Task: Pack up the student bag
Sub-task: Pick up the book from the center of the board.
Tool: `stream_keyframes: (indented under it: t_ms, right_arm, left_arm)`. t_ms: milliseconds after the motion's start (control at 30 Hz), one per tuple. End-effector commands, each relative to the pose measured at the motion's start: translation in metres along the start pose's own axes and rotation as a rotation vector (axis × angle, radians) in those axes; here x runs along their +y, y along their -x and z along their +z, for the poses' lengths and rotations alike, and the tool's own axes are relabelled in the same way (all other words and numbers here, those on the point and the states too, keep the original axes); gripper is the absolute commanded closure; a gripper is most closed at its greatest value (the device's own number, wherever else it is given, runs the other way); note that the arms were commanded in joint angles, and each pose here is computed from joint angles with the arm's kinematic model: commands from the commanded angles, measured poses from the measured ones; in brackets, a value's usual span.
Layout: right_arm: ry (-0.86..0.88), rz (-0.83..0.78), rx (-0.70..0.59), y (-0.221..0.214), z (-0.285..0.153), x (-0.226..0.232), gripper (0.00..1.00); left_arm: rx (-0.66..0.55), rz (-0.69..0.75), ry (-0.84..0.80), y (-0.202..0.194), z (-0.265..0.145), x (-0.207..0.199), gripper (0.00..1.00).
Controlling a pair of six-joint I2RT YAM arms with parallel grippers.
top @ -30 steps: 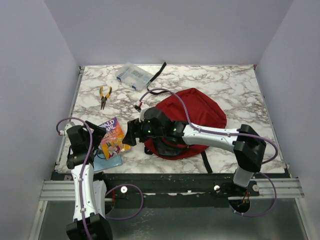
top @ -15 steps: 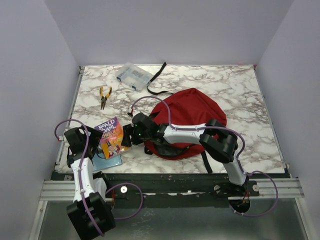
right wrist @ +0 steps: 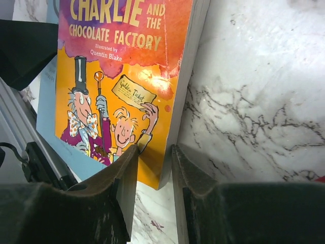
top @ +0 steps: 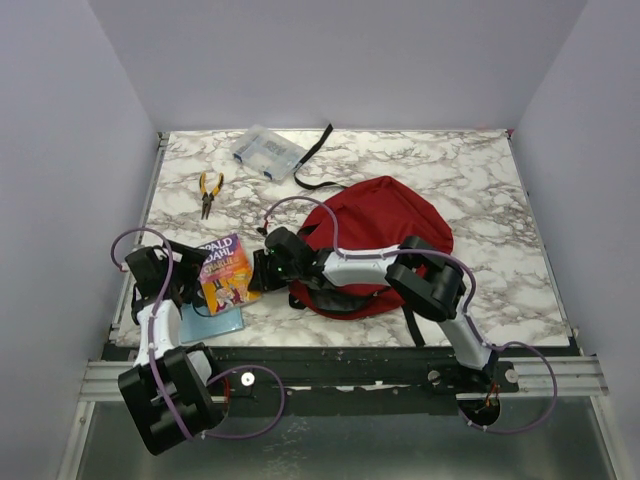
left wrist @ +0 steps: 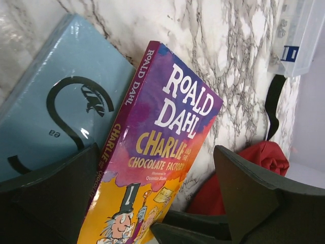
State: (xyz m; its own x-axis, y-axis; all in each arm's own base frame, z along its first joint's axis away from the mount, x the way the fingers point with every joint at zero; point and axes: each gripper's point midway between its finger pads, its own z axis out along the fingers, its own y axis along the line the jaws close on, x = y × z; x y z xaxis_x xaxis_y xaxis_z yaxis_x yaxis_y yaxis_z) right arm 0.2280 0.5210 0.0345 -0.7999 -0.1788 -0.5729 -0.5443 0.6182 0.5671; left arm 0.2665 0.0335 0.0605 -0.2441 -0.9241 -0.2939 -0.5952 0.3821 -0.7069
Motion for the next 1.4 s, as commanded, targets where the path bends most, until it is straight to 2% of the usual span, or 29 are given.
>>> stream_keyframes:
  t_ms: [0, 133, 400, 533, 700, 800, 833, 867, 1067, 1300, 1367]
  right_arm:
    - [0.023, 0.025, 0.027, -0.008, 0.007, -0.009, 0.68]
    - [0.043, 0.035, 0.044, -0.012, 0.009, -0.01, 0.73]
    - [0.044, 0.032, 0.063, -0.014, 0.011, -0.012, 0.73]
    - [0.046, 0.021, 0.05, -0.008, 0.007, -0.01, 0.74]
    - [0.059, 0.019, 0.059, -0.01, 0.006, -0.008, 0.74]
    - [0.069, 0.02, 0.063, -0.01, 0.005, -0.006, 0.74]
    - [0.073, 0.018, 0.062, -0.01, 0.004, -0.005, 0.74]
    - [0.075, 0.015, 0.061, -0.009, 0.004, -0.004, 0.74]
    - [0.072, -0.005, 0.043, 0.001, -0.009, 0.003, 0.71]
    - [0.111, -0.008, -0.014, 0.028, -0.054, 0.033, 0.47]
    - [0.133, -0.006, -0.032, 0.035, -0.069, 0.044, 0.4]
  left_arm:
    - [0.203, -0.027, -0.005, -0.041, -0.002, 0.009, 0.04]
    - [0.211, 0.033, -0.095, -0.045, -0.012, -0.013, 0.05]
    - [0.195, 0.142, -0.181, -0.058, -0.032, -0.036, 0.11]
    - [0.169, 0.161, -0.185, -0.056, -0.033, -0.038, 0.17]
    - [0.213, 0.181, -0.201, -0.063, -0.031, -0.041, 0.31]
    - [0.227, 0.199, -0.201, -0.068, -0.028, -0.042, 0.34]
    - [0.229, 0.209, -0.203, -0.07, -0.028, -0.042, 0.37]
    - [0.232, 0.217, -0.21, -0.071, -0.027, -0.043, 0.45]
    - [0.211, 0.242, -0.241, -0.067, -0.03, -0.051, 0.69]
    - [0.177, 0.276, -0.393, -0.057, -0.061, -0.097, 0.97]
    - [0.178, 0.26, -0.452, -0.056, -0.077, -0.115, 1.0]
